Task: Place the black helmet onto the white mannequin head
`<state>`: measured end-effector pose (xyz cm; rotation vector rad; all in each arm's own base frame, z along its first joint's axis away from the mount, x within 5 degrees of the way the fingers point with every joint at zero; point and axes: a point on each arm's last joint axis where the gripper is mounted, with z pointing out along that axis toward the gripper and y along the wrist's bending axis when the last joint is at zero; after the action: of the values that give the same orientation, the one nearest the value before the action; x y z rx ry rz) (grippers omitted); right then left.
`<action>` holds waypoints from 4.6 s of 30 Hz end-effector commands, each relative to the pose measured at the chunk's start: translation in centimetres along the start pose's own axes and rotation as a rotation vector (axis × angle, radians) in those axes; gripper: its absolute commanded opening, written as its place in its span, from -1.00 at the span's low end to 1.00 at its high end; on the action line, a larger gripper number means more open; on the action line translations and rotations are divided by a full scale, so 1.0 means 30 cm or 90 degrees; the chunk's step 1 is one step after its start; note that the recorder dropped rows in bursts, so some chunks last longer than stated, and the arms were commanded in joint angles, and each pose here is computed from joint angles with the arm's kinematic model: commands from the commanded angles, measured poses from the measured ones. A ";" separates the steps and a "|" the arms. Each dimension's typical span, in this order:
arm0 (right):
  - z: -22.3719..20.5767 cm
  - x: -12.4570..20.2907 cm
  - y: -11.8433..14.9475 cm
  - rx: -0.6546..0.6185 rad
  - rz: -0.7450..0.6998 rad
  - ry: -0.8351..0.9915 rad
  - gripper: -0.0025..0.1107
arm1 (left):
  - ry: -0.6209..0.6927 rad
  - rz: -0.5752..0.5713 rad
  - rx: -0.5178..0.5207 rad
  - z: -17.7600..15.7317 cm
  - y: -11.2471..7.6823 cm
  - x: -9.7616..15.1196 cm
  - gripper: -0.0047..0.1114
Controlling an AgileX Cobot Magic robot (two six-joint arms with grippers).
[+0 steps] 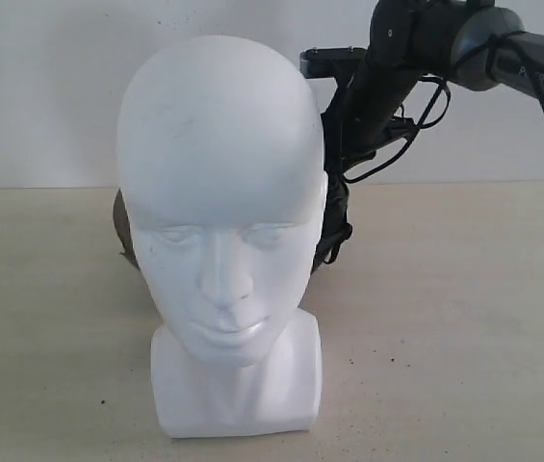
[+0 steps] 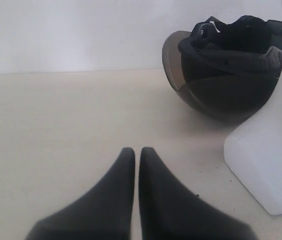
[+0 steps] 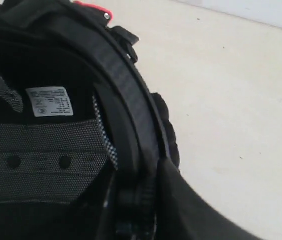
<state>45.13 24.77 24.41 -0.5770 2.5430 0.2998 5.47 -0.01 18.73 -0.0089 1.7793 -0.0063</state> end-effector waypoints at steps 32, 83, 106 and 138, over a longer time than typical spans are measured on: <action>-0.495 0.196 -0.400 -0.010 -0.387 0.089 -0.96 | 0.001 0.000 0.003 0.000 -0.001 0.004 -0.84; -0.460 0.423 -0.331 -0.056 -0.625 0.011 -0.96 | 0.001 0.000 0.003 0.000 -0.001 0.004 -0.84; -0.454 0.407 -0.342 -0.022 -0.609 -0.009 -0.96 | 0.001 0.000 0.003 0.000 -0.001 0.004 -0.84; -0.556 0.378 -0.263 -0.099 -0.317 -0.112 0.18 | 0.001 0.000 0.003 0.000 -0.001 0.004 -0.84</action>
<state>33.73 8.11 30.59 -1.2706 2.0968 0.1786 5.47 -0.01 18.73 -0.0089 1.7793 -0.0063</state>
